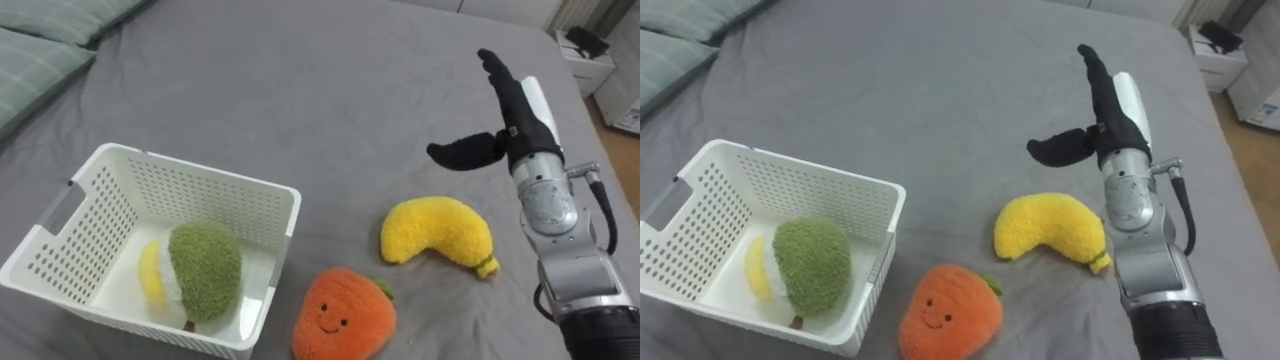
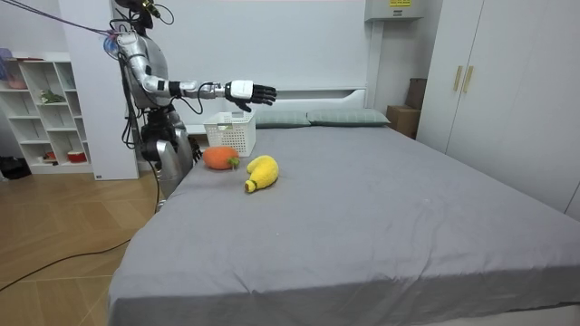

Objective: Collect toys from the bed

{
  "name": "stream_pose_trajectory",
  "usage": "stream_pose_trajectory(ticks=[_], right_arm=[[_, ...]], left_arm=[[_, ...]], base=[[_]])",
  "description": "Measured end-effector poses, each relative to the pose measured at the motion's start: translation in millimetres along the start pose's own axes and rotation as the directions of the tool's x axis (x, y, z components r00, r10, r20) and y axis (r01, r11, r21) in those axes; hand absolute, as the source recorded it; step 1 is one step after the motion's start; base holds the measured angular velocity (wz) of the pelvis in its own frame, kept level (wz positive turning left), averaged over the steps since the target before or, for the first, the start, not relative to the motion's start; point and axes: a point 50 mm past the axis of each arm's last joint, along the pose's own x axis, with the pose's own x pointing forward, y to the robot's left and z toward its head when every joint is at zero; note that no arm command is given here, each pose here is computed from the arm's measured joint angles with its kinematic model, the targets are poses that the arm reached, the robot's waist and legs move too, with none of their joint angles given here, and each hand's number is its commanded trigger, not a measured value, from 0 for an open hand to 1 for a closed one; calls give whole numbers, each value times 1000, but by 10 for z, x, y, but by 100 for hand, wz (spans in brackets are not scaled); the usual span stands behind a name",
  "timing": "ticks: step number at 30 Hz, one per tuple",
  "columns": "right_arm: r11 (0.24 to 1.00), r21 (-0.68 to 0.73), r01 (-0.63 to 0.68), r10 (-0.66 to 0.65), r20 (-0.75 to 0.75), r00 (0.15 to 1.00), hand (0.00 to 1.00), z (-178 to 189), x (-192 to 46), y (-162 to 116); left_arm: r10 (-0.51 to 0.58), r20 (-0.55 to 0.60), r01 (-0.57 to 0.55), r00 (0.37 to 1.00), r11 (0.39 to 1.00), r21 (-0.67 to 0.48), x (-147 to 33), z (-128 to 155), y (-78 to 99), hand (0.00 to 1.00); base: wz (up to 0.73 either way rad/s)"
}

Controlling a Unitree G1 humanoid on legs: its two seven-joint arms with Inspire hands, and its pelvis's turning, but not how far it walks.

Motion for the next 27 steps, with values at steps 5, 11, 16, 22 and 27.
stream_pose_trajectory(ticks=[5, 11, 16, 22, 27], right_arm=[[1000, -11, -10, 10, -44, 999, 0, -129, -45, 21], [1000, -12, -10, 10, -57, 998, 0, -159, -47, 30], [1000, -19, -8, 6, -96, 995, 0, -251, -56, 58], [1000, -12, 6, -9, -221, 975, 0, -530, -75, 104], [1000, -15, 3, -7, -276, 961, 0, -641, -53, 130]], left_arm=[[-5, -11, 5, 1000, 1000, -1, -6, -57, 10, 0], [-22, -16, 22, 1000, 1000, -7, -3, -59, -1, 0], [-23, -19, 23, 1000, 1000, -4, 0, -54, 15, 0], [-30, 5, 30, 1000, 999, 16, 12, 35, 11, 0], [-42, 24, 42, 999, 999, 21, 22, 103, 9, 0]], base=[[-1], [-1], [1], [-1], [3]])
